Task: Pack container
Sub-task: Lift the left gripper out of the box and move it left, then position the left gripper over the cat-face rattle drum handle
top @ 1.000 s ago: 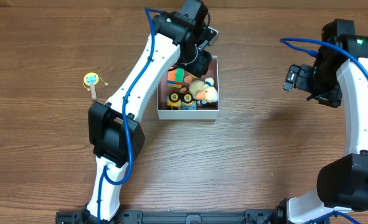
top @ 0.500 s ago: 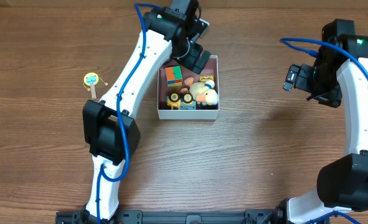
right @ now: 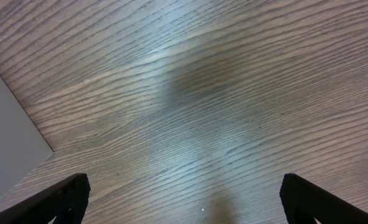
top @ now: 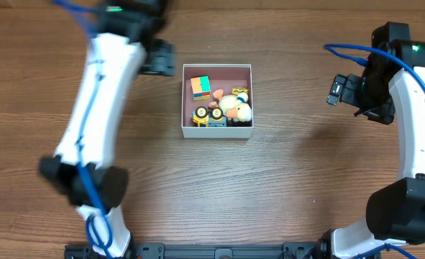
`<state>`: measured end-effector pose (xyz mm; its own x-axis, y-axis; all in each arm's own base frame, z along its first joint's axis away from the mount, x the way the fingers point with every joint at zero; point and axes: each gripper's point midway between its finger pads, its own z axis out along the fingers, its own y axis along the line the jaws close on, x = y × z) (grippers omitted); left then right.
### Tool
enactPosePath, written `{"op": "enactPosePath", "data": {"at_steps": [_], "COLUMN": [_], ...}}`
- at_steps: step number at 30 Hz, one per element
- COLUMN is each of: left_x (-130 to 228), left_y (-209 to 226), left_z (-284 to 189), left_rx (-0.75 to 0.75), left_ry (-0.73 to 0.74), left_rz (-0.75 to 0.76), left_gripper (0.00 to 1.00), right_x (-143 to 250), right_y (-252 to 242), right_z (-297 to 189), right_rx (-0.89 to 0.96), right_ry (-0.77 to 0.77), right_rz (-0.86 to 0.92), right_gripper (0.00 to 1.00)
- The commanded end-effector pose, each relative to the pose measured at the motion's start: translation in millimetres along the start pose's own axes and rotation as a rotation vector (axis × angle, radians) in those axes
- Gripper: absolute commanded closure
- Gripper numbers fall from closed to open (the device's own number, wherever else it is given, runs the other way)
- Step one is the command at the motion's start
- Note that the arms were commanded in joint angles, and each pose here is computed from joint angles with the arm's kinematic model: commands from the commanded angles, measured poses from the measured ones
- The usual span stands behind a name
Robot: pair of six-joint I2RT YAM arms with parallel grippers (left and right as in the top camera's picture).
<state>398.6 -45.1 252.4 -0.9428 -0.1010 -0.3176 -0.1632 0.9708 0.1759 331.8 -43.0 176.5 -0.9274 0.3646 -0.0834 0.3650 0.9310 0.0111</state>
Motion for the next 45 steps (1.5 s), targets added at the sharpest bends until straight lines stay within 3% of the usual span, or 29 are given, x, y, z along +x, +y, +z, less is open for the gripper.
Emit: {"op": "enactPosePath", "data": {"at_steps": [1,7,12,19,32,45], "left_x": [6,24,36,53,67,47], "left_y": [60,96,110,98,99,92], "left_z": [-6,31,66,119,183,204], "left_rx": [-0.038,0.054,0.073,0.068,0.086,0.167], "left_ry": [0.041,0.204,0.277,0.323,0.304,0.209], "left_rz": [-0.249,-0.403,-0.396,-0.354,-0.356,-0.294], "left_gripper": [0.00,0.00,0.00,0.00,0.00,0.00], "right_x": [-2,-2,-2,-2,-2,-2], "right_y": [-1,-1,-1,-1,-1,-1], "right_z": [-6,-6,-6,-6,-6,-6], "right_rx": [-0.003,-0.003,-0.003,-0.003,-0.003,-0.003], "right_ry": [-0.021,-0.021,-0.021,-0.021,-0.021,-0.021], "right_rz": [0.007,0.007,0.007,0.007,0.007,0.007], "right_gripper": [0.00,0.00,0.00,0.00,0.00,0.00]}}
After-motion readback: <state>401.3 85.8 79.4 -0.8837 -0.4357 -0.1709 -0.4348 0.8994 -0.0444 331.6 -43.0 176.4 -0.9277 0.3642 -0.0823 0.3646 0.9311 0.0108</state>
